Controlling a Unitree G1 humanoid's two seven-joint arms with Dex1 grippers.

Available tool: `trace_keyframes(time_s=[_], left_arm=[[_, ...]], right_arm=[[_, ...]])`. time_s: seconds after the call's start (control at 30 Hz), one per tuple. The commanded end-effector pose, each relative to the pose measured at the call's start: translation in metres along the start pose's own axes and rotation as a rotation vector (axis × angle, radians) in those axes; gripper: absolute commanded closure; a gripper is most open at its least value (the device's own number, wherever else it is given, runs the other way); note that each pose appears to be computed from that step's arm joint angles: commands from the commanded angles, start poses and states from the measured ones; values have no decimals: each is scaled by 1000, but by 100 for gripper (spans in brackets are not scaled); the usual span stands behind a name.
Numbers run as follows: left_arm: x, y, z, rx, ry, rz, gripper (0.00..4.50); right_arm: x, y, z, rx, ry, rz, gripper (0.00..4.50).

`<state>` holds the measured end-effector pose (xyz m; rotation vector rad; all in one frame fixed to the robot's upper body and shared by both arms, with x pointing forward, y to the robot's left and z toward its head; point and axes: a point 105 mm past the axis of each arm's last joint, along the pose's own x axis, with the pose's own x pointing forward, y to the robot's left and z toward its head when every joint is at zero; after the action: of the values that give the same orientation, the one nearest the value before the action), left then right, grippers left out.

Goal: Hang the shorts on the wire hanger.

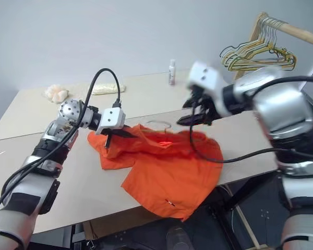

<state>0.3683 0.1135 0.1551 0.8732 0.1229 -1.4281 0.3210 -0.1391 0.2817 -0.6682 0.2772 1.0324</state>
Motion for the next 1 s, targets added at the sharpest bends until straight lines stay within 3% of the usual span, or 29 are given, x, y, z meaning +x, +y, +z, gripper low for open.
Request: trace_keyframes(time_s=[0.03,0.27,0.5,0.6,0.83,1.0], left_arm=[[-9,10,13,38,-31,50,450],[-10,14,16,37,-30,63,450],[-14,14,15,33,-24,71,450],[-14,15,15,32,-23,75,450],[-15,18,17,35,-24,83,450],[-15,18,17,35,-27,84,450]], right_arm=[[-24,9,-14,8,12,-14,9],[-20,27,-74,38,199,-16,9],[1,43,-91,52,219,-17,9],[21,42,-109,60,252,-55,9],[54,37,-115,77,251,-57,9],[68,30,-115,88,230,-50,167]])
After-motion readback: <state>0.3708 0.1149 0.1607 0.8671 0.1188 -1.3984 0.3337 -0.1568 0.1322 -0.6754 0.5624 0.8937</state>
